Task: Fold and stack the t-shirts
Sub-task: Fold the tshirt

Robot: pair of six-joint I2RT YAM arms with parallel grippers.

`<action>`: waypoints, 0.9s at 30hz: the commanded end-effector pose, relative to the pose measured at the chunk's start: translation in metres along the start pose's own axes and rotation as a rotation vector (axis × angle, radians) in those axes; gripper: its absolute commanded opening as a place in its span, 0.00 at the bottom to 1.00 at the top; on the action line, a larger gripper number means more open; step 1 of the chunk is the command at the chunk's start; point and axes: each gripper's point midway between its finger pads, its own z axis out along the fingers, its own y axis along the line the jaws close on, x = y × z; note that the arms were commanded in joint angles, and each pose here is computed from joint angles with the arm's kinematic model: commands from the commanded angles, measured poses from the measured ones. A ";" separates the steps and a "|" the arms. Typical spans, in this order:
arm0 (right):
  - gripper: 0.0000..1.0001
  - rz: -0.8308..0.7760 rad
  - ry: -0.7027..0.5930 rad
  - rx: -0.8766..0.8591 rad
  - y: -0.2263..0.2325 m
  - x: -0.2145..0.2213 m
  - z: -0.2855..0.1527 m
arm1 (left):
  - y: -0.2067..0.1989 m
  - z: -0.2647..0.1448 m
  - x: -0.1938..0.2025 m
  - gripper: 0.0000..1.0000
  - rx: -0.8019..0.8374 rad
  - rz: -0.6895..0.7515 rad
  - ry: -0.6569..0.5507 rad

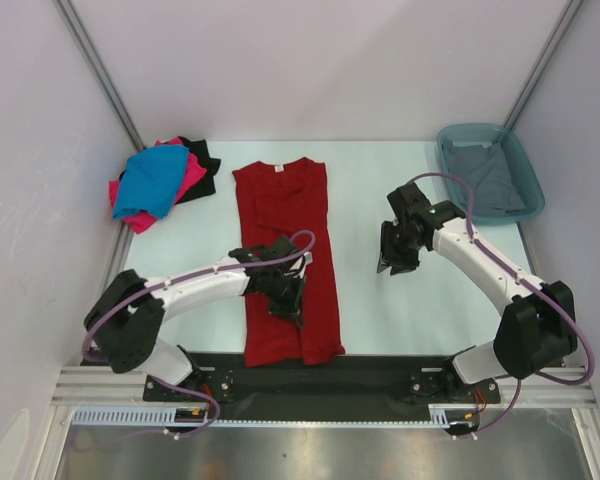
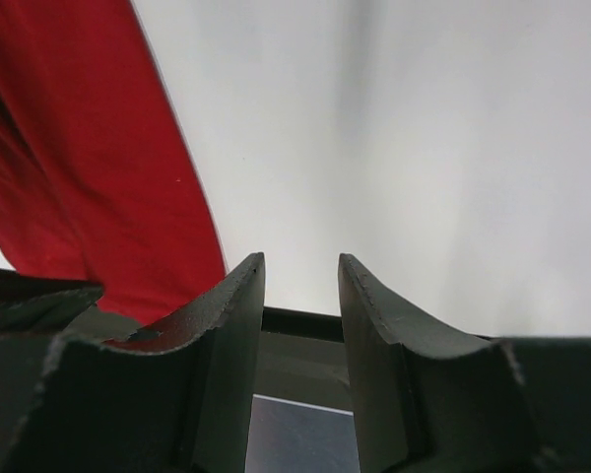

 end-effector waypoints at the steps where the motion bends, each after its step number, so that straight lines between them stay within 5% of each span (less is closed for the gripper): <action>1: 0.42 -0.008 -0.006 -0.023 0.004 -0.003 0.003 | 0.001 -0.013 0.016 0.00 0.001 -0.019 0.005; 6: 0.41 -0.012 0.001 -0.029 0.006 -0.004 0.006 | 0.006 -0.009 0.030 0.02 0.012 -0.044 0.041; 7: 0.41 -0.015 0.005 -0.029 0.006 -0.004 0.007 | 0.007 -0.008 0.032 0.45 0.007 -0.047 0.047; 10: 0.41 -0.017 0.012 -0.030 0.007 -0.004 0.009 | 0.013 -0.010 0.033 0.99 -0.031 -0.047 0.046; 15: 0.42 -0.035 -0.015 -0.071 0.022 -0.020 0.011 | 0.014 -0.038 -0.004 1.00 -0.127 -0.012 -0.139; 23: 0.42 -0.097 -0.028 -0.172 0.086 -0.085 0.030 | 0.016 -0.147 -0.122 1.00 -0.257 -0.019 -0.542; 27: 0.42 -0.115 -0.022 -0.204 0.116 -0.124 0.056 | 0.047 -0.164 -0.167 1.00 -0.205 -0.091 -0.576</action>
